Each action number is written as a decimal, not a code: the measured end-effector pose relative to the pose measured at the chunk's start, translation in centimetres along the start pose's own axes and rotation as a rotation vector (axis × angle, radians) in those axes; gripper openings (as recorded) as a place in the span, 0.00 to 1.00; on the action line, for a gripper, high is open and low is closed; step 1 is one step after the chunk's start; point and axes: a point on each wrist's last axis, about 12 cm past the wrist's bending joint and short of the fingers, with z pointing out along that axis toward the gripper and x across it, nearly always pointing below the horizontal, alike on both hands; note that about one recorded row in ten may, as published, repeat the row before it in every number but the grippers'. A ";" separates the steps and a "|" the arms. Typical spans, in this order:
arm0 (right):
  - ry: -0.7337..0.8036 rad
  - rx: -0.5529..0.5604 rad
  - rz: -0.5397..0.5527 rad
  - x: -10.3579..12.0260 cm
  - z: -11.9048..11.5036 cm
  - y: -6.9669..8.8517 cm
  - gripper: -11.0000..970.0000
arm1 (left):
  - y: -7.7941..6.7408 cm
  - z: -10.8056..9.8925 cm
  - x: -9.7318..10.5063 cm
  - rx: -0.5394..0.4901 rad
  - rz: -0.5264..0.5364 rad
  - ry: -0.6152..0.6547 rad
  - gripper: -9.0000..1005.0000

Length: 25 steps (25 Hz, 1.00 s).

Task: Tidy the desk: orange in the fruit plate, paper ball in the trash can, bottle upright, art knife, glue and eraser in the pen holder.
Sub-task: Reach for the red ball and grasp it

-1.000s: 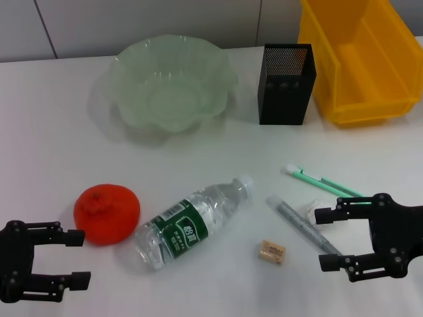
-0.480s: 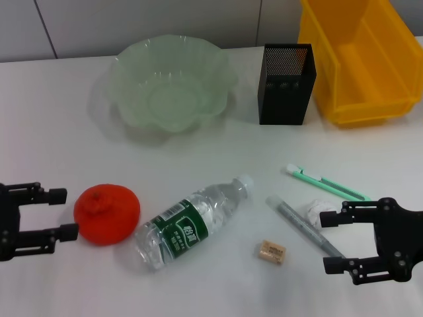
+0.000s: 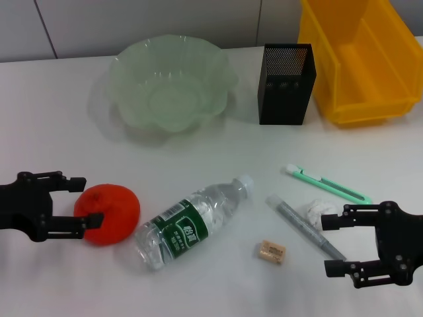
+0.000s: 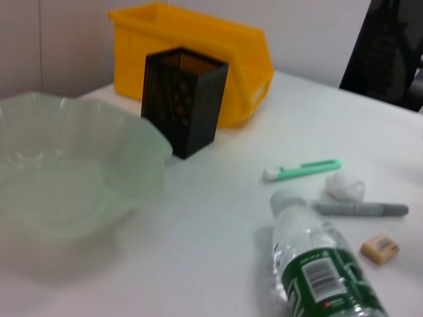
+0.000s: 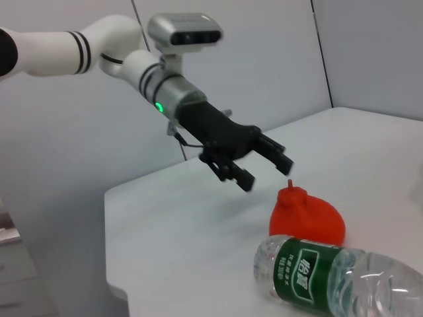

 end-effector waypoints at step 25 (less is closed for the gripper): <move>-0.003 -0.005 -0.003 0.0 0.4 -0.2 0.78 | 0.8 3.2 0.7 -0.081 0.009 0.070 0.82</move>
